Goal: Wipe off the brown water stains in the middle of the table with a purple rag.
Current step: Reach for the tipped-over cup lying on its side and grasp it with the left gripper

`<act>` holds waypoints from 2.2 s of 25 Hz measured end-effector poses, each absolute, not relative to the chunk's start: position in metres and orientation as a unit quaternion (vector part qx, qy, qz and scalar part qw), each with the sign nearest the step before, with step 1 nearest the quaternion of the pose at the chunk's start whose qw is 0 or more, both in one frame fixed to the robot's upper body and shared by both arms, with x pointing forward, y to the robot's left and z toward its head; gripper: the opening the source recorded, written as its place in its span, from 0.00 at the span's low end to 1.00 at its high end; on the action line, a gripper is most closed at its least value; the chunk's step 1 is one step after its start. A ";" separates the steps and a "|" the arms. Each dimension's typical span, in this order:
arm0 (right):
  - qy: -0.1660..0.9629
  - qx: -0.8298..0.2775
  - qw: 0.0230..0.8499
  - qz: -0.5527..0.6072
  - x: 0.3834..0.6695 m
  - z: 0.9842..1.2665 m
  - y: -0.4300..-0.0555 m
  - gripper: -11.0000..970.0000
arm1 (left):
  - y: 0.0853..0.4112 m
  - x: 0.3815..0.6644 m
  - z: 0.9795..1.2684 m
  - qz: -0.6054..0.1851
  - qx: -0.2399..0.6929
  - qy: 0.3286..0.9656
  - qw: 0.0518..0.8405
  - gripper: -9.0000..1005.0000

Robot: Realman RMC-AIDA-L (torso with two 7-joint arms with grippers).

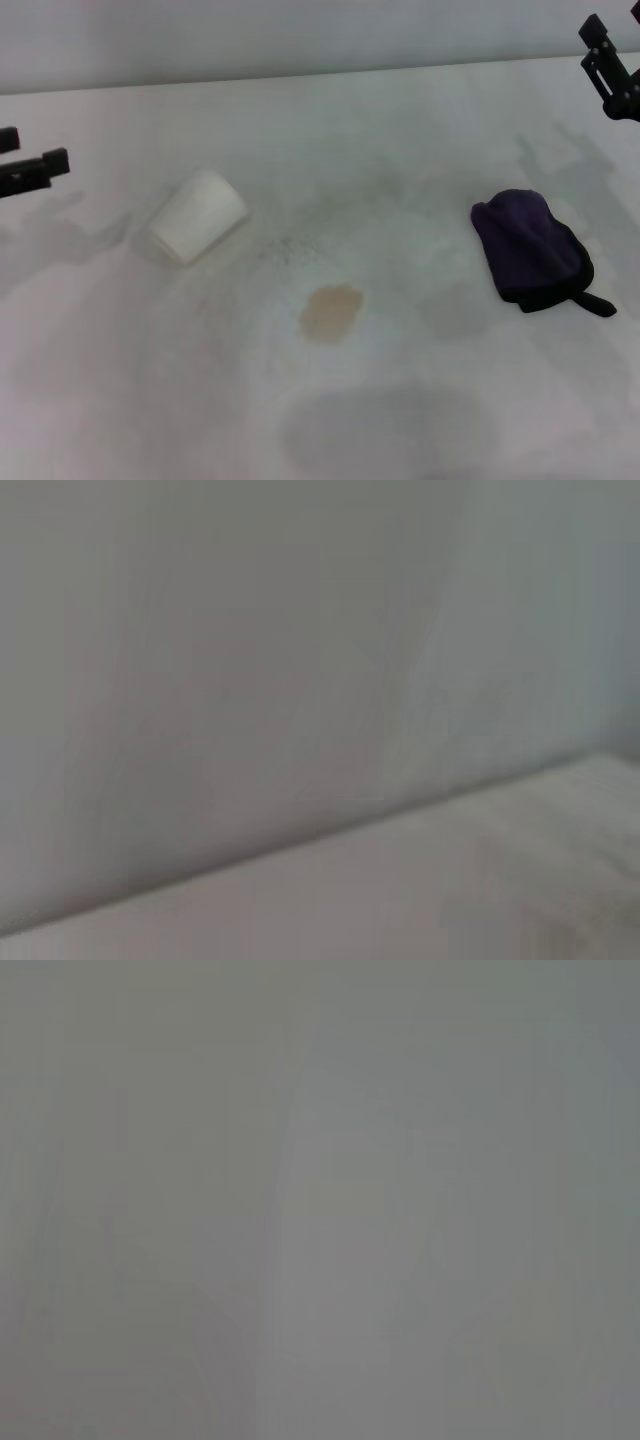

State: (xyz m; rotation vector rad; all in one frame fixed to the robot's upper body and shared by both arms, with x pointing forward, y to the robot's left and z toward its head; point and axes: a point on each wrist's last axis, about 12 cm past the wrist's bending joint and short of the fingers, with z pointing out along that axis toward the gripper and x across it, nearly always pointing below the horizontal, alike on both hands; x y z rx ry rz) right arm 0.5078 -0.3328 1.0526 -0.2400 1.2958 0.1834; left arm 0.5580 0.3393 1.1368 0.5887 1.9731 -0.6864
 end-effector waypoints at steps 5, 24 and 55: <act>0.598 -0.112 0.789 0.086 0.508 1.054 -0.332 0.63 | 0.335 0.572 1.146 -0.248 0.284 0.827 0.418 0.86; 0.597 -0.110 0.790 0.090 0.503 1.052 -0.334 0.62 | 0.272 0.603 1.135 -0.197 0.402 0.834 0.323 0.86; 0.599 -0.104 0.789 0.085 0.502 1.052 -0.336 0.62 | 0.234 0.604 1.101 -0.182 0.429 0.822 0.329 0.86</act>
